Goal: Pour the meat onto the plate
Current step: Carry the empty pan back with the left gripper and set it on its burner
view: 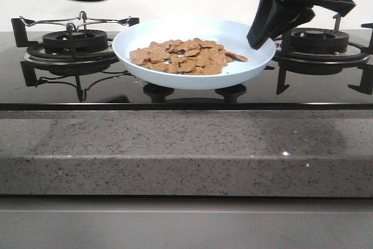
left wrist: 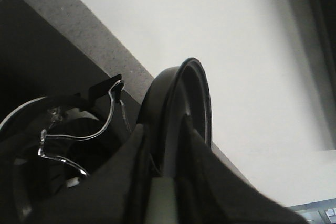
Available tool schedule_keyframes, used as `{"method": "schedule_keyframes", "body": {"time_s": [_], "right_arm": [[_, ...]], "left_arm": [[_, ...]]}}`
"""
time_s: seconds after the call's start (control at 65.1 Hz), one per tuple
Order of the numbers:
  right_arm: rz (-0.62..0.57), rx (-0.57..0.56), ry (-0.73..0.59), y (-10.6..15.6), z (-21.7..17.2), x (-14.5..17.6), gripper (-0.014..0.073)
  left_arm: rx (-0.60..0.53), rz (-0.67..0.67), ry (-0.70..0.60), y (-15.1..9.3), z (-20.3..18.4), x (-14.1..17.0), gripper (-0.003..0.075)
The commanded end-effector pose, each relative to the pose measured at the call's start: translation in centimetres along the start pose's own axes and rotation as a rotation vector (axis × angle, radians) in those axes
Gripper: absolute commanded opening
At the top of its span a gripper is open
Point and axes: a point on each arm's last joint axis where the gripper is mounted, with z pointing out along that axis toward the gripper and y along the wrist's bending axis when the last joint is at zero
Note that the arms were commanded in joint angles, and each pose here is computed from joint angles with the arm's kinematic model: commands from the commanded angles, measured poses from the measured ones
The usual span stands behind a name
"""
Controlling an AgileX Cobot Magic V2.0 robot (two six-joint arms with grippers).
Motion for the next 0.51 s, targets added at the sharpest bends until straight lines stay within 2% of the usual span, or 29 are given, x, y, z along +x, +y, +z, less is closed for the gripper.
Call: {"method": "schedule_keyframes", "body": {"time_s": [0.0,0.276,0.491], "right_arm": [[-0.02,-0.006,-0.082,0.5,-1.6,-1.1,-0.0068],[-0.02,-0.006,-0.082,0.5,-1.6,-1.1,-0.0068],[-0.02,-0.006,-0.082,0.5,-1.6,-1.1,-0.0068]], "left_arm": [[0.127,-0.068,-0.029,-2.0,-0.4,-1.0,-0.002],[0.084,-0.111,-0.011,0.6,0.7,-1.0,-0.002],[0.09,-0.122,0.021,1.3,1.2,-0.7,0.0001]]}}
